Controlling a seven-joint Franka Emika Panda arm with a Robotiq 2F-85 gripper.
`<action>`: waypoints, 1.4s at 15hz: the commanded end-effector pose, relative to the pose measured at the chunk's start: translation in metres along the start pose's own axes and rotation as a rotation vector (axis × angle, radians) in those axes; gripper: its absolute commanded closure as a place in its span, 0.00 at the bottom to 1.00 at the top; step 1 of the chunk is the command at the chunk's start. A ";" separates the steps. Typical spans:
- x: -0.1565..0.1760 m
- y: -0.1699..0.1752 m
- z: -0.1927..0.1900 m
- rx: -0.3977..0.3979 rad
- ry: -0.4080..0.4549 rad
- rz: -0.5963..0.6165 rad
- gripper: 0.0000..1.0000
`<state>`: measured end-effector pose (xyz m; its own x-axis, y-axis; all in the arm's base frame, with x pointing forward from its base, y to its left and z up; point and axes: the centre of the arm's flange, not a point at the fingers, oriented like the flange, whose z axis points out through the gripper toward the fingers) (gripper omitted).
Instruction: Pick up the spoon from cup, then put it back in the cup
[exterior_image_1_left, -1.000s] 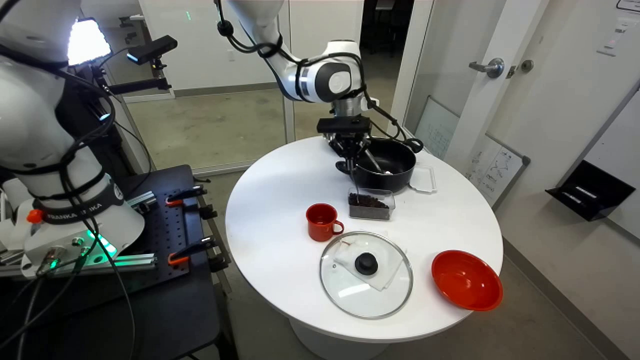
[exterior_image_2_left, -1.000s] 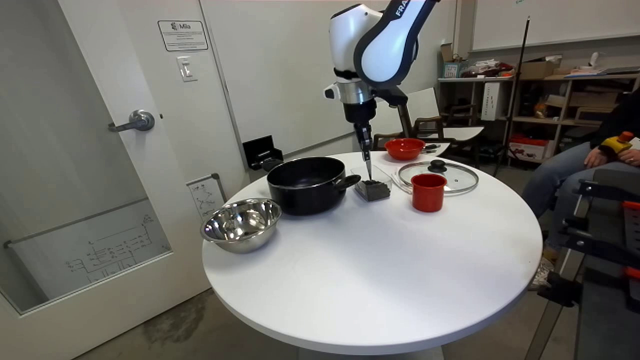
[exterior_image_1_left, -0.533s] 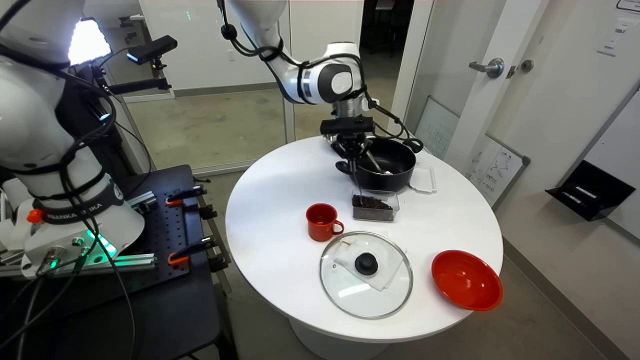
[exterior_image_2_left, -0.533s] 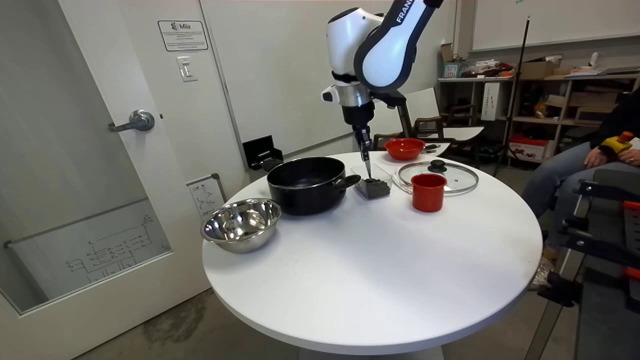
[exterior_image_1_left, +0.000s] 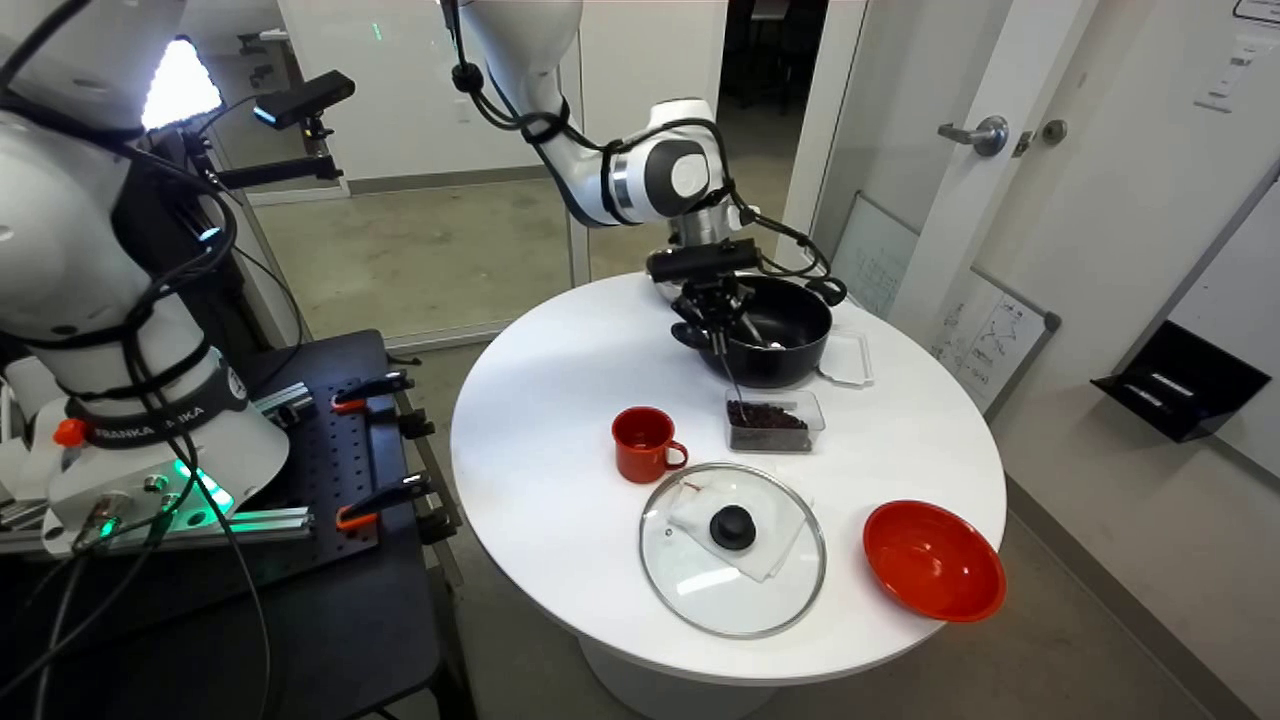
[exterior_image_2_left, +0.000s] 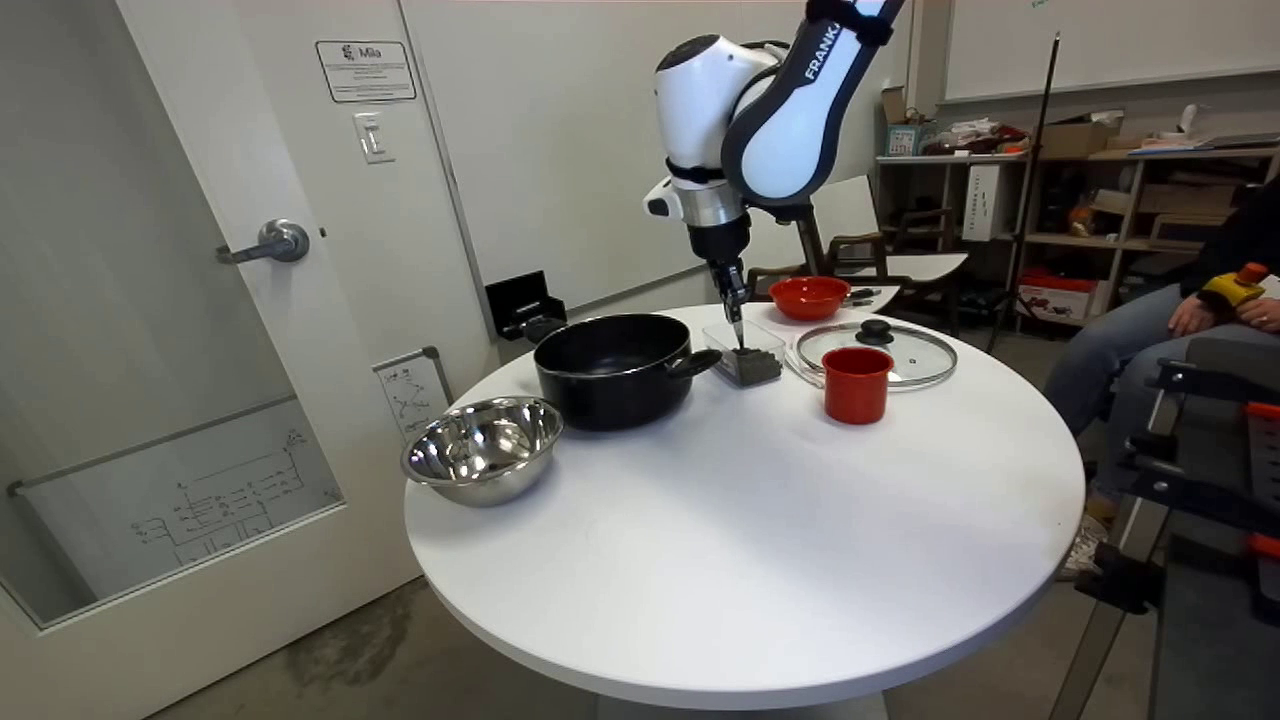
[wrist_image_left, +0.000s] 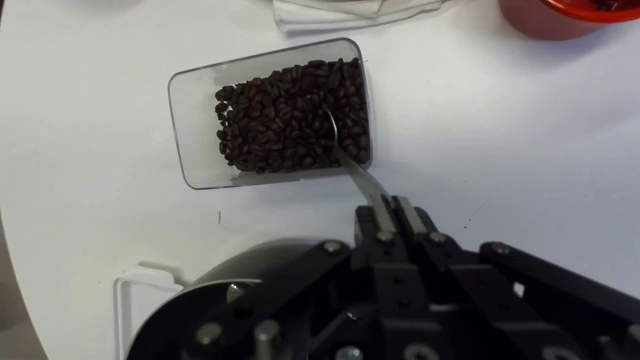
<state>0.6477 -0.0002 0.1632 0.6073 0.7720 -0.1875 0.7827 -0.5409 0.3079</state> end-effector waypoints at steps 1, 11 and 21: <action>0.004 0.004 0.018 -0.036 -0.006 0.000 0.99; 0.004 0.003 0.031 -0.140 0.027 0.026 0.99; 0.011 0.004 0.023 -0.222 0.076 0.049 0.99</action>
<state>0.6553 -0.0061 0.1441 0.6265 0.7697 -0.1228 0.7198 -0.5109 0.4699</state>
